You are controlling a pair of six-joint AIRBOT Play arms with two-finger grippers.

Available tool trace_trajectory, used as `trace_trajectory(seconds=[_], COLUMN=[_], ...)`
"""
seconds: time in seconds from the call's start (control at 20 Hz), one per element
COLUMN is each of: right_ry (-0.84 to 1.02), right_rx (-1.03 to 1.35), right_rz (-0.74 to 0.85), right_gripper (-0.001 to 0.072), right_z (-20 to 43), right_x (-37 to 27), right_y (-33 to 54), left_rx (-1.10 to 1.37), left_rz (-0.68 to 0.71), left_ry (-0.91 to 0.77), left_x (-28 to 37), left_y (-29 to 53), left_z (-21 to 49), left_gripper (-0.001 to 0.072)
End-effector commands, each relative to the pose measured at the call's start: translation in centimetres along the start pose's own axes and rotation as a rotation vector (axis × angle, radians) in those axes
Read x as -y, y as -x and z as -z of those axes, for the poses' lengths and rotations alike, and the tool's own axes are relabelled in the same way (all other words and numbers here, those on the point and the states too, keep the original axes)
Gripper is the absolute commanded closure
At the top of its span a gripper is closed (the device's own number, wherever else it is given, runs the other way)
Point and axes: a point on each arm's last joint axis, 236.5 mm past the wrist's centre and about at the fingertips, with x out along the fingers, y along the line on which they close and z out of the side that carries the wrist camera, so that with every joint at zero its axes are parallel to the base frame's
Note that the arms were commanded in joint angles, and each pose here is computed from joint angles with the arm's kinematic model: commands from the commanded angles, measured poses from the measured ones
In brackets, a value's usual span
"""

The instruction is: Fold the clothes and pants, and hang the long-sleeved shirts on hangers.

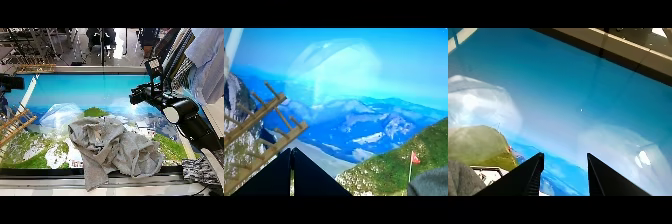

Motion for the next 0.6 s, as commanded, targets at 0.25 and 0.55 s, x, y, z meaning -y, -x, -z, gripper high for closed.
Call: trace_trajectory(seconds=[0.25, 0.55], right_ry=[-0.031, -0.267], right_rx=[0.072, -0.502], right_rz=[0.014, -0.236], right_gripper=[0.0420, 0.0191], right_z=[-3.5, 9.2], right_x=[0.9, -4.7], right_y=[5.7, 9.9], left_rx=[-0.109, -0.254], left_rz=[-0.061, 0.454], left_ry=[-0.028, -0.192], left_x=[-1.2, 12.1], left_y=[-1.5, -3.6], left_z=[2.4, 8.9], left_gripper=[0.0683, 0.0007])
